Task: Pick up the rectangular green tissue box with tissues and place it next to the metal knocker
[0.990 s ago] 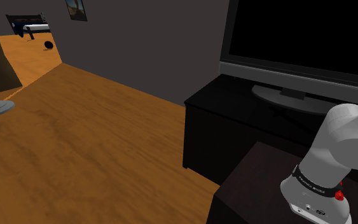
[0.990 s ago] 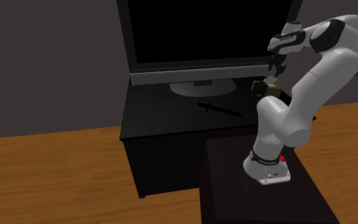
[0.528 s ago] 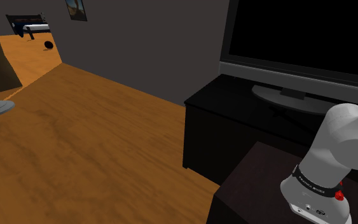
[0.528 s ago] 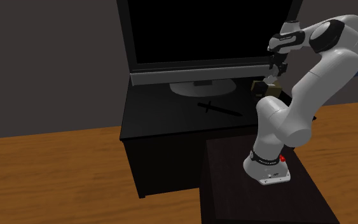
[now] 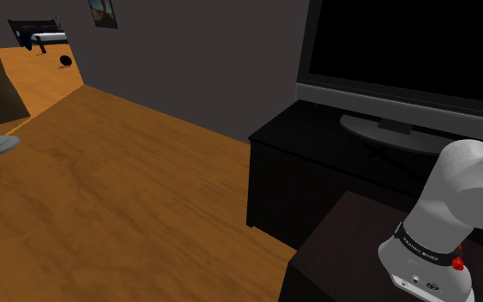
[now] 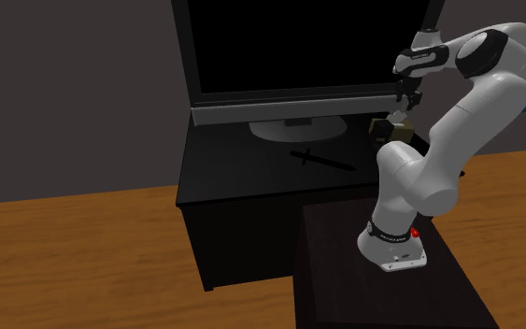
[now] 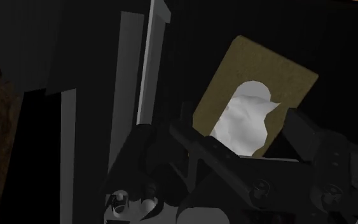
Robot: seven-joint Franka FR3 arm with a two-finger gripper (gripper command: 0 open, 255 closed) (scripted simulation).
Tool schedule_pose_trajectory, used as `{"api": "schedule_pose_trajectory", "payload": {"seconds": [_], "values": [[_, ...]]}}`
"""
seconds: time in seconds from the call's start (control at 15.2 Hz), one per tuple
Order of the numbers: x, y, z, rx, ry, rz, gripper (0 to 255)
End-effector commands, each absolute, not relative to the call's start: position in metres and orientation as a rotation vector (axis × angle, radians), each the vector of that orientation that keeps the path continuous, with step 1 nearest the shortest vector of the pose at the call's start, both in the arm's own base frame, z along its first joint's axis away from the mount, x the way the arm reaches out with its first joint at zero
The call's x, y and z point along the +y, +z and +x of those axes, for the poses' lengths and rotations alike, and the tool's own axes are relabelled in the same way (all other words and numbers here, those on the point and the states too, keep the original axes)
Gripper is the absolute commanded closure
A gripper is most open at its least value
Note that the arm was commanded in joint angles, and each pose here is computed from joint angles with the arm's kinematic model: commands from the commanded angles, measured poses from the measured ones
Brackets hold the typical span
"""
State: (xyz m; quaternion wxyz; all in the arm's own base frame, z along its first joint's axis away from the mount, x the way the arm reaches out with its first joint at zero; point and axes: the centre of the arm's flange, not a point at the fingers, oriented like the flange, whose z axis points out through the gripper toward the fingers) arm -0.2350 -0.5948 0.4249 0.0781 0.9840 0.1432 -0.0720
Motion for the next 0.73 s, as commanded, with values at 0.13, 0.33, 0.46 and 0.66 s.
{"api": "schedule_pose_trajectory", "payload": {"seconds": [0.13,0.33,0.46,0.66], "values": [[-0.600,0.411,-0.276,0.360,-0.135,2.833,255],[-0.597,0.412,-0.276,0.360,-0.134,2.833,255],[-0.591,0.406,-0.278,0.360,-0.133,2.833,255],[-0.581,0.408,-0.257,0.384,-0.183,2.789,0]]}}
